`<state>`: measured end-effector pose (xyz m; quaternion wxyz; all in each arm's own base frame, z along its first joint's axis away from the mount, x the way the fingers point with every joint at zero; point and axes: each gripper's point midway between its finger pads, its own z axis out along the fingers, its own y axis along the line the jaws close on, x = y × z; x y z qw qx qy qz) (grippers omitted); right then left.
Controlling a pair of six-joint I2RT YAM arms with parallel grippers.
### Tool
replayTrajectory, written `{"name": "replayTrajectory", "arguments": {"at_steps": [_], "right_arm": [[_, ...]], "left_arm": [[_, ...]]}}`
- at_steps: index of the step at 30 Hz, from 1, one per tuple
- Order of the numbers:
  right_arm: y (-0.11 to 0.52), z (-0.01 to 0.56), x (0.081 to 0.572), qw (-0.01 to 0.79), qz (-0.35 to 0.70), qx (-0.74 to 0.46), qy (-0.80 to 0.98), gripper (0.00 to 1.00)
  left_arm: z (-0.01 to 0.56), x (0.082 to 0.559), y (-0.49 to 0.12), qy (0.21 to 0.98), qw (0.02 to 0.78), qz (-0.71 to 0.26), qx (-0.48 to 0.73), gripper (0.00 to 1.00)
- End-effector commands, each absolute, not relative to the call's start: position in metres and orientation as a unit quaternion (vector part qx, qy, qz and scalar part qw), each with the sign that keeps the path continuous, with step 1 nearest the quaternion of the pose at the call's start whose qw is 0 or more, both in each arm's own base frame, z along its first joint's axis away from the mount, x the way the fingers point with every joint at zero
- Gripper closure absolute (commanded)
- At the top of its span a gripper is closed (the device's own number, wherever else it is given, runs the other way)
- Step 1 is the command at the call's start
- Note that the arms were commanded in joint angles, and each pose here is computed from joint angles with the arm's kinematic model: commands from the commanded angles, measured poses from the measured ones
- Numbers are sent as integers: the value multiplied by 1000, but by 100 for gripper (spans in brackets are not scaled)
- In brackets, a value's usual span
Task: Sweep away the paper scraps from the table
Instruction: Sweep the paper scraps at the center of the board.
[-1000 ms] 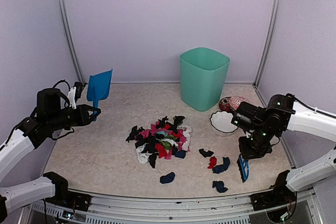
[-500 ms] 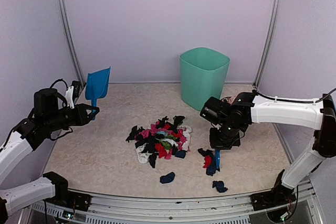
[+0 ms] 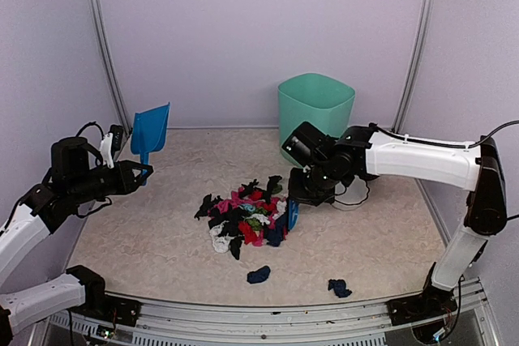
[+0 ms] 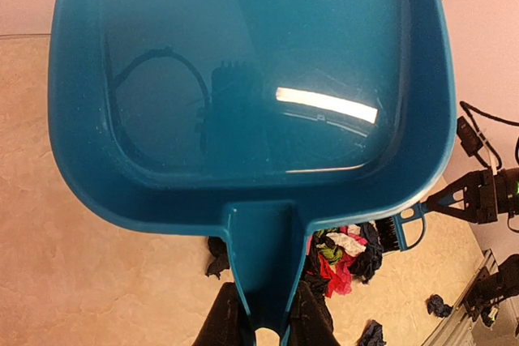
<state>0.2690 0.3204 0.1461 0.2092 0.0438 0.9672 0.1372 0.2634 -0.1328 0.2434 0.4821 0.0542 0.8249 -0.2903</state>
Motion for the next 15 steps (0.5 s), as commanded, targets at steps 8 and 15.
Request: {"name": "replayTrajectory", "arguments": {"at_steps": [8, 15], "right_arm": [[229, 202, 248, 251, 2, 72, 965, 100], [183, 190, 185, 170, 13, 56, 984, 100]], "left_arm": [[247, 264, -134, 818, 493, -291, 56, 100], [245, 263, -137, 820, 488, -294, 61, 100]]}}
